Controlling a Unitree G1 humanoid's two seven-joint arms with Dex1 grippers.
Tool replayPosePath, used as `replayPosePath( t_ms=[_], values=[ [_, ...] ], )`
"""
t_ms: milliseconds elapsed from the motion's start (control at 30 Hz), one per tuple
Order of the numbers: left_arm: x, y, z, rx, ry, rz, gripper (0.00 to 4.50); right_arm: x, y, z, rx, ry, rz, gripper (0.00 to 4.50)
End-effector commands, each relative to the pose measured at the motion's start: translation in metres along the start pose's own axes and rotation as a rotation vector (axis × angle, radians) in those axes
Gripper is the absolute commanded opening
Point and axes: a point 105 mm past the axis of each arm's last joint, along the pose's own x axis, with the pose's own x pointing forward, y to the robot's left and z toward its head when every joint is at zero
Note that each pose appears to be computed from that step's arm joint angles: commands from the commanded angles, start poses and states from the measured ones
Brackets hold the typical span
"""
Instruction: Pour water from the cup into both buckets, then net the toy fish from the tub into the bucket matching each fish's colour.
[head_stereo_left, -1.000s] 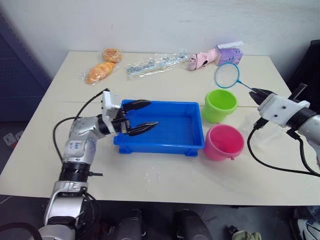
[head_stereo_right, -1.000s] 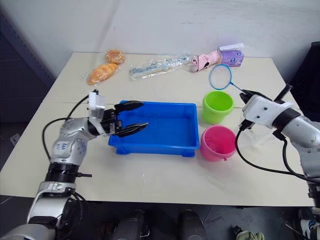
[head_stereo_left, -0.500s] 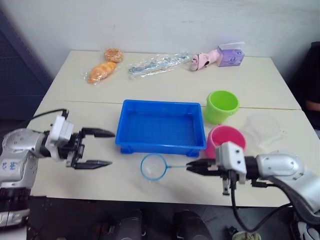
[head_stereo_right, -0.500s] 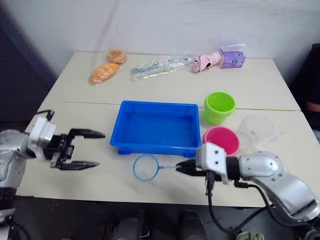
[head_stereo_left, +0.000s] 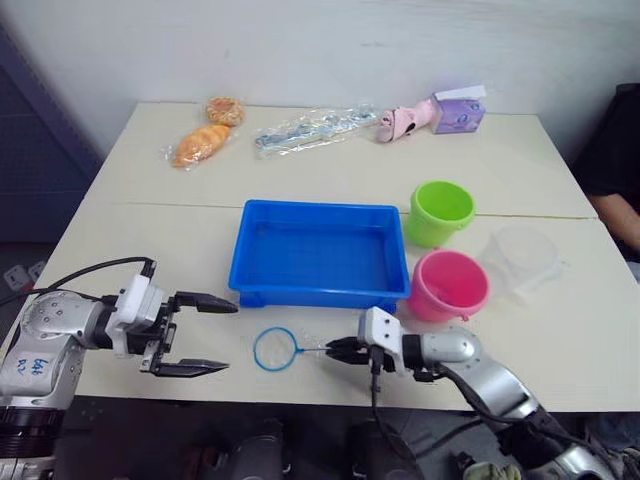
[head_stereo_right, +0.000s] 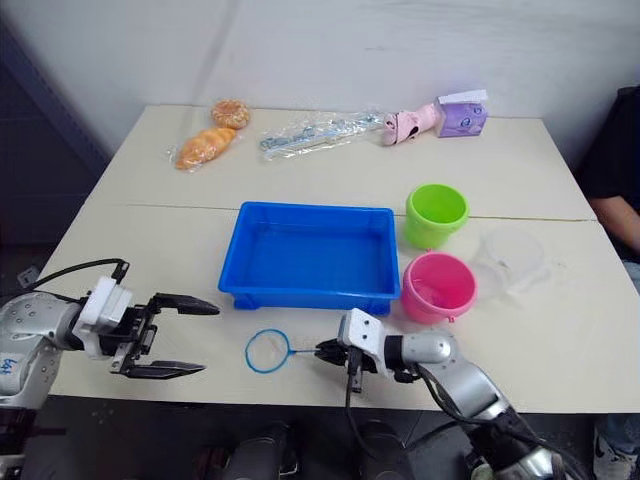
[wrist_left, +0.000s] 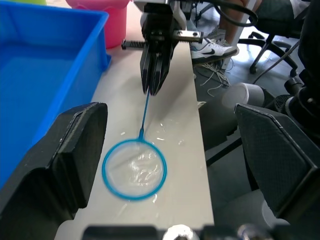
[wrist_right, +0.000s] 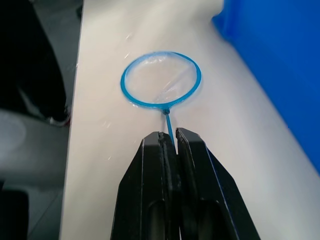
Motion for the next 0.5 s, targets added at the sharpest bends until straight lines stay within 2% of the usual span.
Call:
replayPosePath(
  t_ms=[33, 233, 267, 500],
  values=[
    [0.000, 0.001, 0.003, 0.008, 0.011, -0.002, 4.50, -0.004, -0.001, 0.005, -0.028, -0.038, 0.004, 1.15],
    [-0.010, 0.007, -0.004, -0.014, 0.051, 0.062, 4.50, -0.024, 0.011, 0.019, -0.063, -0.063, 0.012, 4.13],
    [-0.012, 0.008, -0.006, -0.013, 0.065, 0.084, 4.50, -0.031, 0.013, 0.023, -0.074, -0.068, 0.010, 4.46],
    [-0.035, 0.013, -0.021, -0.004, 0.148, 0.246, 4.50, -0.096, 0.040, 0.057, -0.121, -0.083, -0.057, 4.46]
  ],
)
